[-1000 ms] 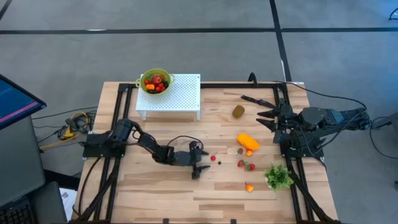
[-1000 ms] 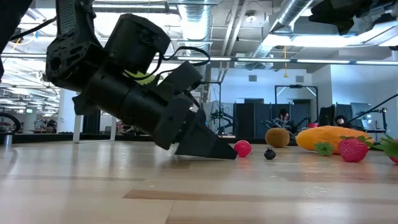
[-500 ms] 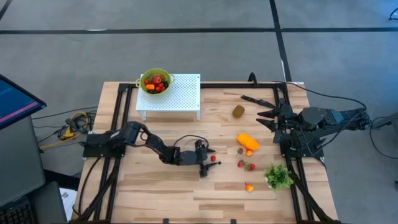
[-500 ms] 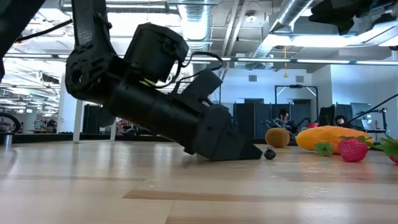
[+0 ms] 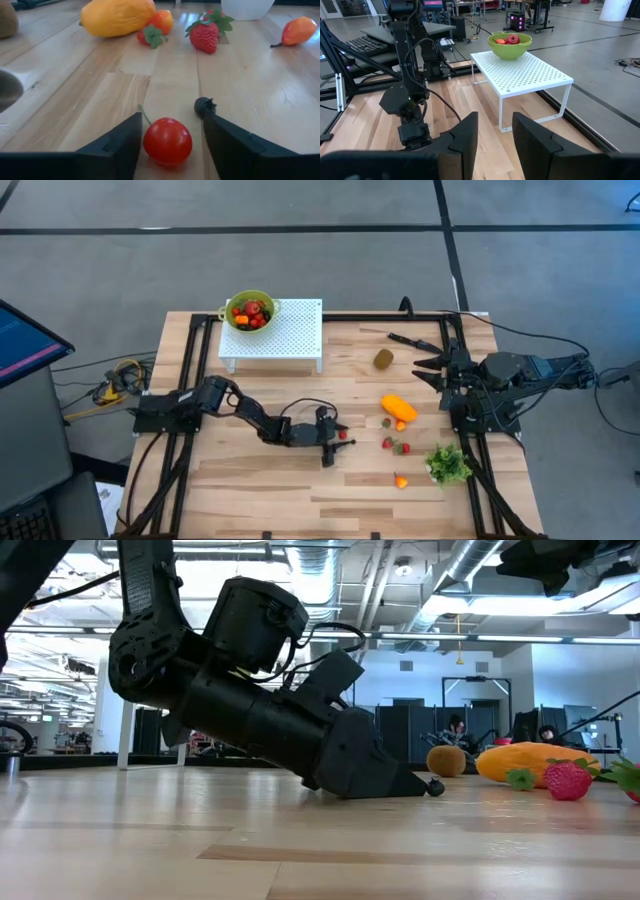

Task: Pick & Place Fruit
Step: Put the red cherry into the green strainer bowl on the shelf

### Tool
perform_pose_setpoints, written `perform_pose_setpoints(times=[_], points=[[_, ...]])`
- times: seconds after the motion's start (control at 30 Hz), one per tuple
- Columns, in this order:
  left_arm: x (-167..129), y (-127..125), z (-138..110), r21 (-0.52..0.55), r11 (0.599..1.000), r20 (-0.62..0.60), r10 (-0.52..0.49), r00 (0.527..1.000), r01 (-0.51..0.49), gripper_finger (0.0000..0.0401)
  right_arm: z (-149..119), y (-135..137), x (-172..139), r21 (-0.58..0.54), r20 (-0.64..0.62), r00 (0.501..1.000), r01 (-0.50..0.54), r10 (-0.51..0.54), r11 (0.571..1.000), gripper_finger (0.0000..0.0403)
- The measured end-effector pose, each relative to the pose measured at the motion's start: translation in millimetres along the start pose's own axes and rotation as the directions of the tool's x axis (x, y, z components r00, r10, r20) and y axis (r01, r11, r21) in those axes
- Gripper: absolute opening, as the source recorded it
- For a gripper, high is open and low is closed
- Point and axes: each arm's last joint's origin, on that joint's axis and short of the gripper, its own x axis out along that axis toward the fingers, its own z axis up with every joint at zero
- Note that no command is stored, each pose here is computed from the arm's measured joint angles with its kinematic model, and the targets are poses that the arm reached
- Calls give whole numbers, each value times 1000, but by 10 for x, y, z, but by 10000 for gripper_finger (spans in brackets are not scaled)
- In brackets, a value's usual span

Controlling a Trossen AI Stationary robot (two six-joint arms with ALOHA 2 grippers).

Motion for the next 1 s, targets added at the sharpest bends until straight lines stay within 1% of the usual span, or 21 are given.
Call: perform_pose_setpoints(times=[0.23, 0.43, 0.57, 0.77, 1.0], points=[[1, -1, -4, 2, 1000, -1, -2, 1000, 2, 143, 0, 0, 0, 0, 0, 1000, 0, 0, 1000, 116], [0, 0, -5, 1, 1000, -2, -2, 1000, 2, 116, 0, 0, 0, 0, 0, 1000, 0, 0, 1000, 116], [-1, -1, -8, 2, 1000, -3, -6, 1000, 6, 112, -1, 0, 0, 0, 0, 1000, 0, 0, 1000, 116], [-1, 3, -9, -1, 1000, -4, -6, 1000, 6, 120, -1, 0, 0, 0, 0, 1000, 0, 0, 1000, 116], [-2, 3, -10, 0, 1000, -4, -6, 1000, 6, 111, 0, 0, 0, 0, 0, 1000, 0, 0, 1000, 116]])
